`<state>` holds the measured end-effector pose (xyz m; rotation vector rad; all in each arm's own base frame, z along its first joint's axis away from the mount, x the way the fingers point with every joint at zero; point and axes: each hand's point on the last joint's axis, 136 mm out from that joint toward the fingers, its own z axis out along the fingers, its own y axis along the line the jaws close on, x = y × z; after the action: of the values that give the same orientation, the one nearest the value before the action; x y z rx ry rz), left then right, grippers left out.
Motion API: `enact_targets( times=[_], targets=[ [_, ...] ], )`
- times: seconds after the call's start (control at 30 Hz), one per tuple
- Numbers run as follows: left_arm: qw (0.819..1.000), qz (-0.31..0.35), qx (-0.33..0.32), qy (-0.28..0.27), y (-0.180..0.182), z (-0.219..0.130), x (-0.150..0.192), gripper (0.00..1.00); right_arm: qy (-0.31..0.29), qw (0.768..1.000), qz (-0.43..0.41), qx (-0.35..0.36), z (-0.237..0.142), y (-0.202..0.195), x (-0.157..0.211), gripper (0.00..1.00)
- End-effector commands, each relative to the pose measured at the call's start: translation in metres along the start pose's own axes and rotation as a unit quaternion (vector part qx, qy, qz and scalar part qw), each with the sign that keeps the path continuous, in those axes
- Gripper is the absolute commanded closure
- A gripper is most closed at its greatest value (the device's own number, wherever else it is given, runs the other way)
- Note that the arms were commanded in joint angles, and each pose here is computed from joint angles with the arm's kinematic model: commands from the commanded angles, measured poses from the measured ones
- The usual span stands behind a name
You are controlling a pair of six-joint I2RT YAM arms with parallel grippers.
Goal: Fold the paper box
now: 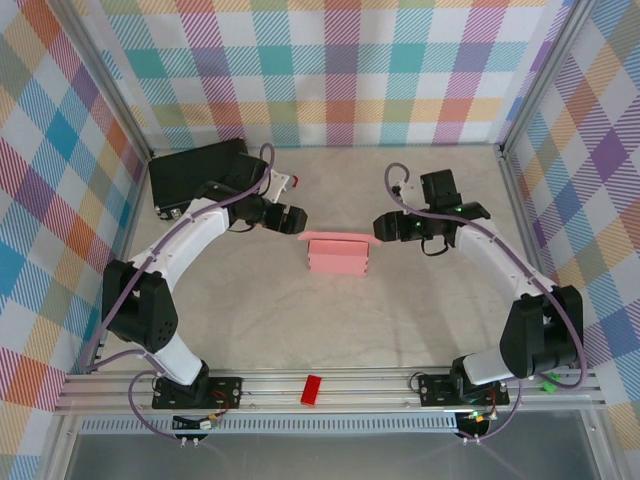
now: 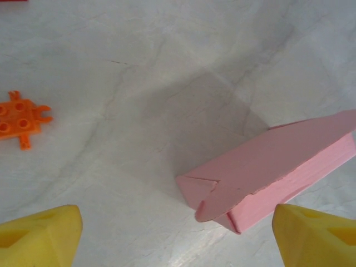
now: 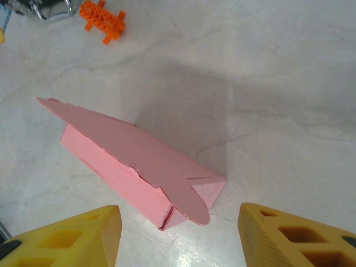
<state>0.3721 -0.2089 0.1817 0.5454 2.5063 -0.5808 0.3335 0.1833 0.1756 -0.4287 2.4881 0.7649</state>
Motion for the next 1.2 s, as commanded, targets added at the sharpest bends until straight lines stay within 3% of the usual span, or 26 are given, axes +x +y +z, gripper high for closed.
enact_targets(
  times=[0.0, 0.3, 0.73, 1.17],
  targets=[
    [0.999, -0.014, 0.038, -0.023, -0.014, -0.009, -0.004, 0.14, 0.017, 1.0, -0.019, -0.005, 0.003, 0.007, 0.001, 0.43],
    [0.998, -0.04, 0.041, -0.022, -0.011, 0.001, 0.006, 0.23, 0.035, 0.999, -0.02, -0.002, 0.015, 0.009, 0.005, 0.46],
    [0.994, -0.028, 0.106, -0.019, -0.037, 0.014, 0.013, 0.3, 0.047, 0.999, -0.016, 0.001, 0.022, 0.008, 0.017, 0.49],
    [0.995, -0.022, 0.098, 0.009, -0.037, 0.03, 0.025, 0.37, 0.055, 0.998, -0.01, 0.004, 0.027, 0.004, 0.023, 0.53]
  ],
)
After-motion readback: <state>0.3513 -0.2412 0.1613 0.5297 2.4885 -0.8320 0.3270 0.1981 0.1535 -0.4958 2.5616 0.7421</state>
